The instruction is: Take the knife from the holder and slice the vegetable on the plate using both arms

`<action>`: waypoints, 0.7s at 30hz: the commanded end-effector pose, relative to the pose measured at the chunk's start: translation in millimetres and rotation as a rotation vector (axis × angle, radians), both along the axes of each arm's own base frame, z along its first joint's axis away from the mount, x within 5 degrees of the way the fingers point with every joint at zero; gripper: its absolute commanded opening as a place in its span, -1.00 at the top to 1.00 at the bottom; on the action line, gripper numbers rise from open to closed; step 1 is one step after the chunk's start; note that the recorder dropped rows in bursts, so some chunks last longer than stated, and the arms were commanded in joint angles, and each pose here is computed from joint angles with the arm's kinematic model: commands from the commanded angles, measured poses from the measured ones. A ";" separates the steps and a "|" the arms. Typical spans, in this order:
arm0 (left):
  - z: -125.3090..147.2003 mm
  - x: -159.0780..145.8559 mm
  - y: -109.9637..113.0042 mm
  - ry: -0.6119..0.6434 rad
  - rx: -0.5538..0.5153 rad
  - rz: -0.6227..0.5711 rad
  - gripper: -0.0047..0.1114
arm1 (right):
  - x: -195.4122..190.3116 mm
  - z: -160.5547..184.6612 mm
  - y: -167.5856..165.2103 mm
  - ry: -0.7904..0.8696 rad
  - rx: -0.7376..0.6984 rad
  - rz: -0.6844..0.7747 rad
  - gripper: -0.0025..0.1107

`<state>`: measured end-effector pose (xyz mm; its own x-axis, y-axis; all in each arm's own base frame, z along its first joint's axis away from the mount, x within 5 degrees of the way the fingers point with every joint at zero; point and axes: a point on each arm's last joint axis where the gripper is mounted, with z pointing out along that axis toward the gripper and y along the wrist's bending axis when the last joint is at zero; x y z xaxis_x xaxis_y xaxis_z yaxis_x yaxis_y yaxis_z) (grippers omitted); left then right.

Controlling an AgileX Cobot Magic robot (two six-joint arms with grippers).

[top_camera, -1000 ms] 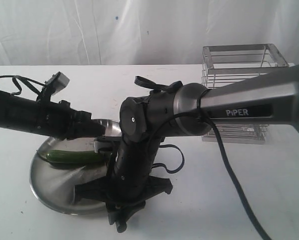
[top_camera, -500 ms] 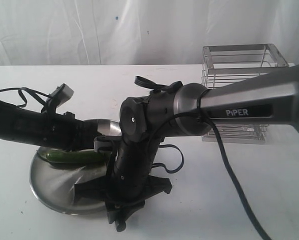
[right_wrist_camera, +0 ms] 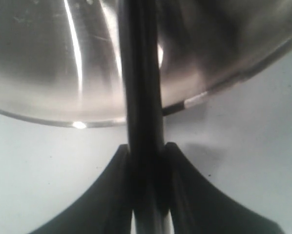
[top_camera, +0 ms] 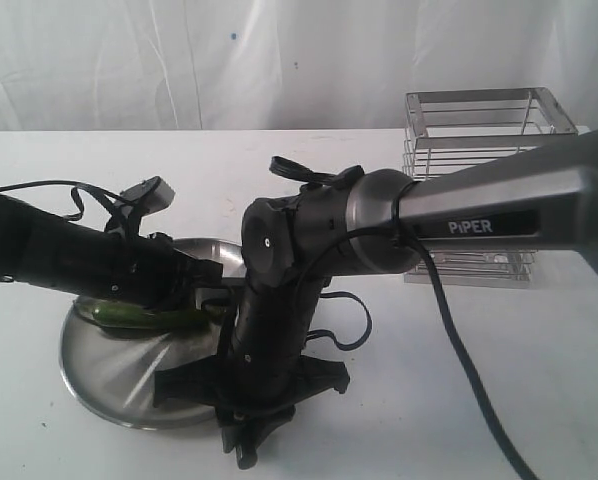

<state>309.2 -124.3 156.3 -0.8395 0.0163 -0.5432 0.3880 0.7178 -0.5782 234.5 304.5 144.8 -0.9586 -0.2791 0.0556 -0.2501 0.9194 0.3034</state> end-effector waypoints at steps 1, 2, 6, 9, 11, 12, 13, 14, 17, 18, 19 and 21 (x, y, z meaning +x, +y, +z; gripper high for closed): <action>-3.9 -2.8 -2.3 0.000 0.034 -0.015 0.92 | 3.9 5.6 2.4 -0.049 0.041 -0.005 0.96; -3.9 -1.8 -1.8 0.000 0.034 0.002 0.92 | 3.9 5.6 2.4 -0.049 0.041 -0.005 0.96; -3.9 3.5 6.2 -0.002 0.044 0.070 0.92 | 4.2 5.6 2.6 -0.052 0.043 -0.007 0.96; -2.9 9.3 20.3 0.003 0.025 0.133 0.92 | 4.3 5.6 2.5 -0.053 0.042 -0.004 0.96; -0.6 12.8 29.9 0.011 -0.018 0.168 0.92 | 4.3 5.6 2.5 -0.053 0.042 -0.004 0.96; 1.1 14.4 35.2 0.014 -0.047 0.185 0.92 | 4.3 5.6 2.5 -0.053 0.042 -0.004 0.96; 2.9 15.6 38.9 0.017 -0.079 0.197 0.92 | 4.3 5.6 2.5 -0.053 0.042 -0.004 0.96; 5.0 17.1 45.0 0.018 -0.112 0.212 0.92 | 4.3 5.6 2.5 -0.053 0.042 -0.004 0.96; 9.5 18.0 53.3 0.018 -0.180 0.210 0.92 | 4.0 5.6 2.5 -0.050 0.042 -0.004 0.96; 10.3 17.8 54.0 0.018 -0.192 0.205 0.92 | 3.9 5.6 2.4 -0.049 0.041 -0.003 0.96; 10.5 17.7 53.7 0.016 -0.193 0.202 0.92 | 3.7 5.6 2.4 -0.046 0.041 -0.004 0.96; 10.9 17.3 53.2 0.015 -0.198 0.193 0.92 | 2.1 5.7 2.0 -0.032 0.038 0.009 0.96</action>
